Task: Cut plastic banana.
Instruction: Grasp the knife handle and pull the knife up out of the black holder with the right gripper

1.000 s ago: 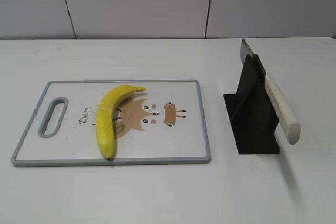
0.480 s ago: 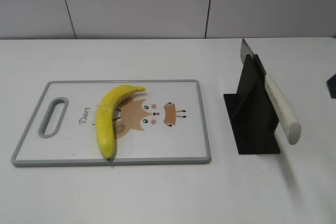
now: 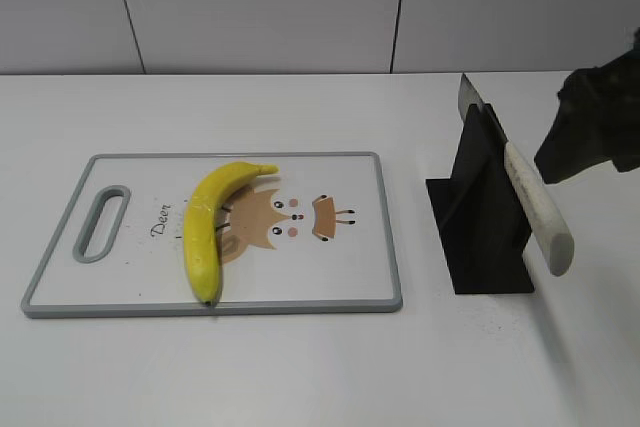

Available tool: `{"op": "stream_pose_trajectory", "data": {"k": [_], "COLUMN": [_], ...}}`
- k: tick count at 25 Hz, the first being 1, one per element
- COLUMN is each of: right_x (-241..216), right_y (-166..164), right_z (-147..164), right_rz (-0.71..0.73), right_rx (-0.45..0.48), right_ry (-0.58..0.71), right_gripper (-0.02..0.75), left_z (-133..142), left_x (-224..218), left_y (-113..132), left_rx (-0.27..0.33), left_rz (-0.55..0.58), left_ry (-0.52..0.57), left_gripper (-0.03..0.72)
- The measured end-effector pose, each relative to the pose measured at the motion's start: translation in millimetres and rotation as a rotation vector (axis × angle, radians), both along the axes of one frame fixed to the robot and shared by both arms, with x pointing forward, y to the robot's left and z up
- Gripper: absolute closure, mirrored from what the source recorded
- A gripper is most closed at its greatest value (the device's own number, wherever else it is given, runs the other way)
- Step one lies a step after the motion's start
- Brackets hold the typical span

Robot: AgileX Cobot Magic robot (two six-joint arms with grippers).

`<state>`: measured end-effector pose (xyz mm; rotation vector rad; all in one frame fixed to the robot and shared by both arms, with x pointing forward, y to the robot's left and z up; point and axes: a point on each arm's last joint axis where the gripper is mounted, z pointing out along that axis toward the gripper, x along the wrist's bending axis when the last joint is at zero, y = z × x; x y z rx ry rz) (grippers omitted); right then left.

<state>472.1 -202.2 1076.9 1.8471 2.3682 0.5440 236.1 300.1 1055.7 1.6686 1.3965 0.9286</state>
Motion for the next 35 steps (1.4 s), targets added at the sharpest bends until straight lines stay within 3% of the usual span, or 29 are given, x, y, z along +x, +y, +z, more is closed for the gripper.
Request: {"op": "stream_pose_trajectory", "data": {"k": [7, 14, 19, 21, 25, 35], "right_x": [30.6, 54.2, 60.9, 61.7, 62.7, 70.5], "right_y": [10.8, 12.9, 16.8, 18.6, 19.7, 22.7], "right_z": [-27.4, -69.8, -87.7, -89.5, -87.7, -79.7], "right_rz": [-0.042, -0.088, -0.097, -0.105, -0.102, -0.089], "right_rx": [-0.03, -0.143, -0.148, -0.131, -0.124, -0.15], "right_ry": [0.107, 0.216, 0.272, 0.277, 0.271, 0.328], "right_gripper": [0.189, 0.25, 0.279, 0.334, 0.545, 0.54], "left_z": [0.0, 0.0, 0.0, 0.0, 0.0, 0.0], "left_x": [0.0, 0.0, 0.0, 0.0, 0.0, 0.0], "left_y": [0.0, 0.0, 0.0, 0.0, 0.0, 0.0], "left_rx": [0.0, 0.0, 0.0, 0.0, 0.0, 0.0], "left_rz": [0.0, 0.0, 0.0, 0.0, 0.0, 0.0], "left_ry": [0.0, 0.0, 0.0, 0.0, 0.0, 0.0], "left_gripper": [0.14, 0.14, 0.141, 0.141, 0.142, 0.141]}}
